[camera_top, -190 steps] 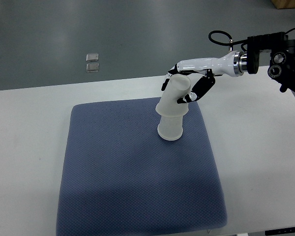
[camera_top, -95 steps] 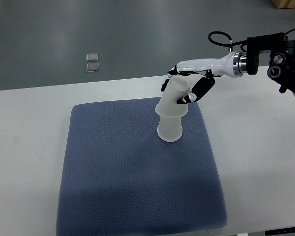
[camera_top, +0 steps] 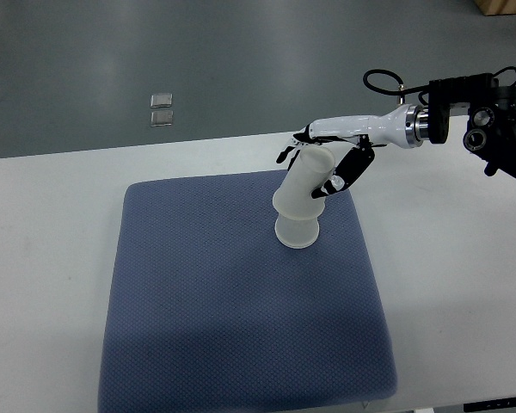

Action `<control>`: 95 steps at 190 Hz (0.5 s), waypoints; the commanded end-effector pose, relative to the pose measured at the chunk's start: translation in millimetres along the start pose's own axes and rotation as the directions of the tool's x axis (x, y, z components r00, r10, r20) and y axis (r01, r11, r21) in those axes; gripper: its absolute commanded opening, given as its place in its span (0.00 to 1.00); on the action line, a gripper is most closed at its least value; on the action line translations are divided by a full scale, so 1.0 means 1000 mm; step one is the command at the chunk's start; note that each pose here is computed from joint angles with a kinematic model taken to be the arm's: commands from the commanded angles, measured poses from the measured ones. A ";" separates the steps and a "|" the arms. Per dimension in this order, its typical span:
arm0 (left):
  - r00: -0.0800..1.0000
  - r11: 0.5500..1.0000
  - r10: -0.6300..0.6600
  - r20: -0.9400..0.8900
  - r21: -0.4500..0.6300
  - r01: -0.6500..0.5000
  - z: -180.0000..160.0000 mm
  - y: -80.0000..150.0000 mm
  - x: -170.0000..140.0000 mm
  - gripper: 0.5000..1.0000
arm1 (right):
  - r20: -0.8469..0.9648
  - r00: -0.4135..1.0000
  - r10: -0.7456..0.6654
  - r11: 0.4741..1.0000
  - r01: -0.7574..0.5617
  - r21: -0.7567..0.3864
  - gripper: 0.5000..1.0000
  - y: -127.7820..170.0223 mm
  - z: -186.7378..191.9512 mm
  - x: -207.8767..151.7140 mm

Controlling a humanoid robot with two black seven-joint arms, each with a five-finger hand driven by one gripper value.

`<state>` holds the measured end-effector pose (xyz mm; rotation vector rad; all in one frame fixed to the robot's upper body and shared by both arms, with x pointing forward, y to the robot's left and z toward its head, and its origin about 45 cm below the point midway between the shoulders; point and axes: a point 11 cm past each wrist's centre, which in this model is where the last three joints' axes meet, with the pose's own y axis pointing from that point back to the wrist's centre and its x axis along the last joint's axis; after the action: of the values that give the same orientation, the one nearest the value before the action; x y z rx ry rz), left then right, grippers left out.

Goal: Stack paper cups
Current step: 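Open the right hand fingers to release the stacked cup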

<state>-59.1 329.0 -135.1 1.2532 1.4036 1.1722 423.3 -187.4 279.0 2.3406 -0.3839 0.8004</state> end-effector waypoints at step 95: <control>1.000 1.000 0.000 0.000 0.000 0.000 0.000 0.000 0.000 1.00 | 0.159 0.977 0.144 0.989 -0.146 0.001 0.83 0.003 0.023 0.013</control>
<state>-59.2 329.0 -135.1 1.2533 1.4036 1.1722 431.6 -195.9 263.8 2.3639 -0.4968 0.7327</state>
